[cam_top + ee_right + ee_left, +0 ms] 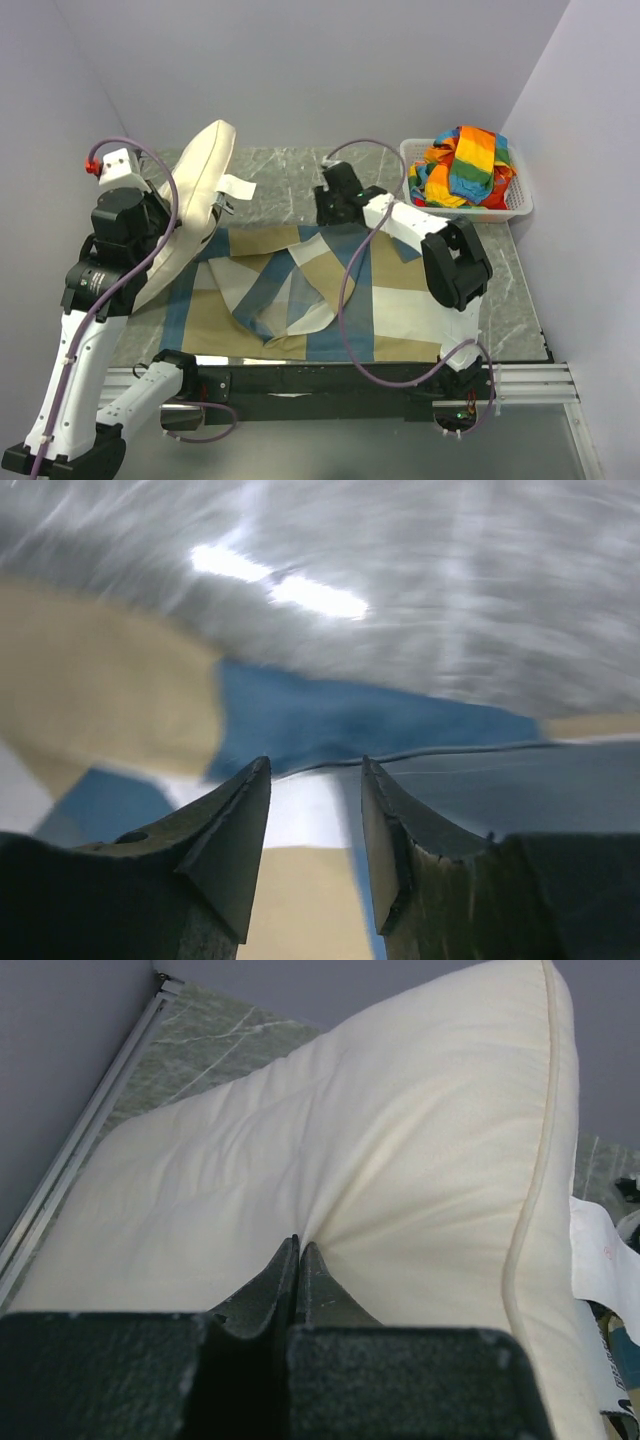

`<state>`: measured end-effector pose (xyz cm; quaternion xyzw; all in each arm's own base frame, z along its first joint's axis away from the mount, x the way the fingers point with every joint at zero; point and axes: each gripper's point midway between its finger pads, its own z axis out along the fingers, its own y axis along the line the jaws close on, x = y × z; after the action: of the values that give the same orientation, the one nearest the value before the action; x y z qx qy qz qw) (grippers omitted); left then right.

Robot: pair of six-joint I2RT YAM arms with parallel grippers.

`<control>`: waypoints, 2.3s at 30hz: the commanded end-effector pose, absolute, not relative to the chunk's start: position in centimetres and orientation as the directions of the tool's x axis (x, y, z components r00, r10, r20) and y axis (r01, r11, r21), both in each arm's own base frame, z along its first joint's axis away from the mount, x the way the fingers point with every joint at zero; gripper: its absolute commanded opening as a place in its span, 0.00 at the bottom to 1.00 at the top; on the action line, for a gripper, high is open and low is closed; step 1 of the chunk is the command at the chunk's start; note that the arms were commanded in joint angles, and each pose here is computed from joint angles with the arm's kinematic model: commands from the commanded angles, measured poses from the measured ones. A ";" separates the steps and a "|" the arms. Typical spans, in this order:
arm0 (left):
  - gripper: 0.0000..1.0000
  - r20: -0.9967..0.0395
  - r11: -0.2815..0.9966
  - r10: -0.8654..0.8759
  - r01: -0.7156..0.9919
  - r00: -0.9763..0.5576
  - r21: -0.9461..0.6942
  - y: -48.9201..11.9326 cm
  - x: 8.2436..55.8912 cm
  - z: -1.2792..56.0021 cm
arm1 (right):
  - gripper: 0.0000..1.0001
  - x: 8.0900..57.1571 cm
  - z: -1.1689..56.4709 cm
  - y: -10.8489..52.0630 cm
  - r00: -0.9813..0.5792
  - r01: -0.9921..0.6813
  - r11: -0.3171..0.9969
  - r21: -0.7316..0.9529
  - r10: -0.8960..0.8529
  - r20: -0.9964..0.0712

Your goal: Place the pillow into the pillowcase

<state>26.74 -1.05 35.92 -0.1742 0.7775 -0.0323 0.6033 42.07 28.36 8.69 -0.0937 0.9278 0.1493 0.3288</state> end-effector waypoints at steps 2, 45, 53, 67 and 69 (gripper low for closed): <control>0.01 -0.929 0.922 -0.358 -0.196 -0.095 -0.335 -1.2 26.9 39.0 | 0.49 39.8 10.3 31.7 -0.600 -0.522 0.852 0.035 -0.338 -0.725; 0.01 -0.939 0.925 -0.342 -0.190 -0.041 -0.329 -0.3 24.8 40.2 | 0.50 37.3 8.3 34.1 -0.471 -0.719 0.687 -0.105 -0.593 -0.654; 0.01 -0.939 0.924 -0.341 -0.198 -0.046 -0.326 -0.2 24.7 39.9 | 0.50 37.2 6.6 34.2 -0.479 -0.739 0.666 -0.100 -0.625 -0.617; 0.01 -0.937 0.922 -0.347 -0.196 -0.039 -0.333 -0.1 24.3 39.8 | 0.50 38.2 5.1 34.3 -0.479 -0.727 0.673 -0.136 -0.639 -0.602; 0.01 -0.936 0.922 -0.349 -0.195 -0.043 -0.335 -0.2 24.3 39.6 | 0.50 38.7 5.3 34.1 -0.474 -0.713 0.684 -0.157 -0.634 -0.610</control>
<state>24.35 -0.68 36.29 -0.1743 0.7654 -0.0445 0.6180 36.56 33.55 3.68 -0.4018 0.8654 0.0736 0.2902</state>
